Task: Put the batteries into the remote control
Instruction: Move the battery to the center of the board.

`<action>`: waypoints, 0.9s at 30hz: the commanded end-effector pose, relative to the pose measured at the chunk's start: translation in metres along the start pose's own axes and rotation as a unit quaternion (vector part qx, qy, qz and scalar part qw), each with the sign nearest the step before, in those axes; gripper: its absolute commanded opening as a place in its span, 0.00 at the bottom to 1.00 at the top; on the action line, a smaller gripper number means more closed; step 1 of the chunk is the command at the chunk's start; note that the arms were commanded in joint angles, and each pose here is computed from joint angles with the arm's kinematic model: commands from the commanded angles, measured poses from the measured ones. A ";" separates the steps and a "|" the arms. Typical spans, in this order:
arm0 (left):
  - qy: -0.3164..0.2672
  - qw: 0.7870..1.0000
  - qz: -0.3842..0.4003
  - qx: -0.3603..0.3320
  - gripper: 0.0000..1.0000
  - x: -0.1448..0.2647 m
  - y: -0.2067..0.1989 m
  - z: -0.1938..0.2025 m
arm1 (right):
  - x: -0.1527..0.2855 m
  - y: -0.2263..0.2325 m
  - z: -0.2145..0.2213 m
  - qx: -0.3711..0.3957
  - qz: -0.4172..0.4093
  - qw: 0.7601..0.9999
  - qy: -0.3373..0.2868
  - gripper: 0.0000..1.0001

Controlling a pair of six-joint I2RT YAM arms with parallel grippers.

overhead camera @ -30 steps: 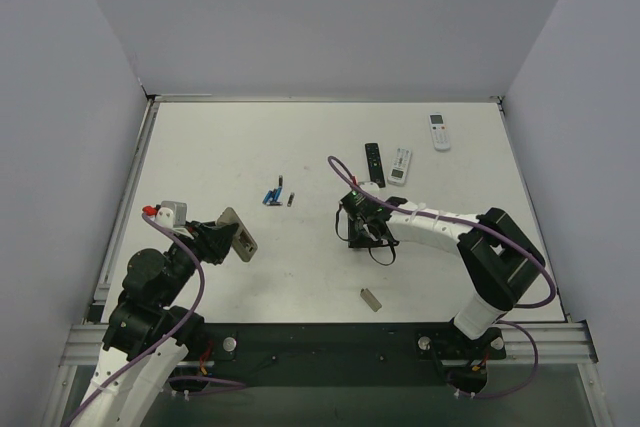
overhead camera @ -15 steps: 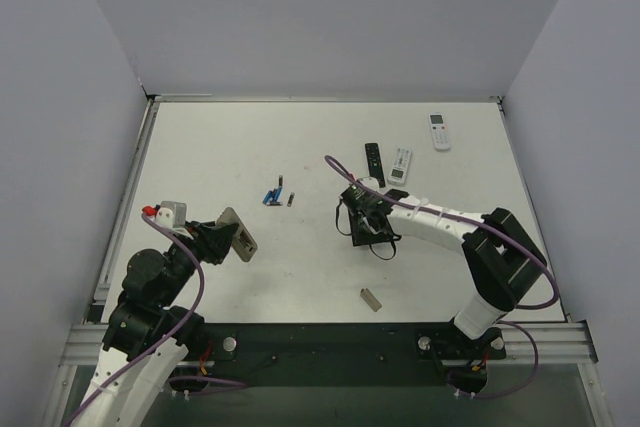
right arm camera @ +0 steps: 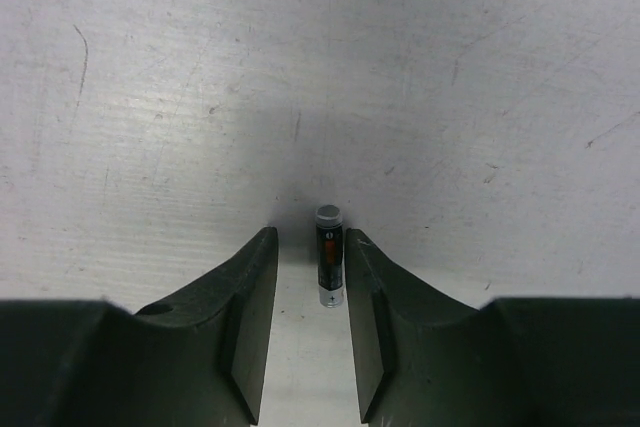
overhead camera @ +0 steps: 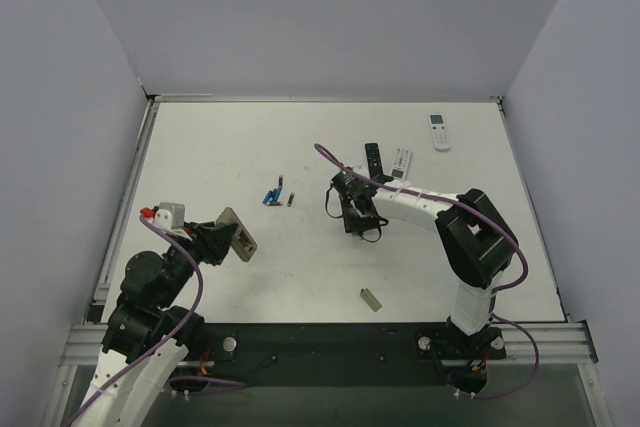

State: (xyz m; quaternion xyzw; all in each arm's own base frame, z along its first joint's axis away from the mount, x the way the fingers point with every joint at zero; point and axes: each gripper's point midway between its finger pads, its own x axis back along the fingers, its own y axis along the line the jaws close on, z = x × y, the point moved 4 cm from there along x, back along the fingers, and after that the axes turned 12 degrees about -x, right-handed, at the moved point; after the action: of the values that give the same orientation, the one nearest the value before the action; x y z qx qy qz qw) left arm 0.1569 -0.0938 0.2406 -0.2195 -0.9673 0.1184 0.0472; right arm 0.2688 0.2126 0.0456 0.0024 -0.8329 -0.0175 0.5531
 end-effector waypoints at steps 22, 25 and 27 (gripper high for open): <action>-0.040 0.999 0.009 -0.003 0.00 0.002 -0.004 -0.017 | 0.030 -0.037 0.036 -0.444 0.060 0.894 -0.030 0.00; -0.041 0.999 0.007 -0.003 0.00 0.003 -0.004 -0.018 | 0.026 -0.031 0.035 -0.446 0.062 0.893 -0.020 0.06; -0.040 0.999 0.007 -0.003 0.00 0.003 -0.004 -0.018 | 0.020 -0.028 0.038 -0.443 0.068 0.894 -0.007 0.11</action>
State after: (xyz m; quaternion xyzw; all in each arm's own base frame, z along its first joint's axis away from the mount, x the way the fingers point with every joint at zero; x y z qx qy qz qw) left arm 0.1557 -0.0932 0.2420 -0.2200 -0.9673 0.1192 0.0424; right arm 0.2233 0.1817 0.0503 -0.2638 -0.7560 -0.3313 0.4992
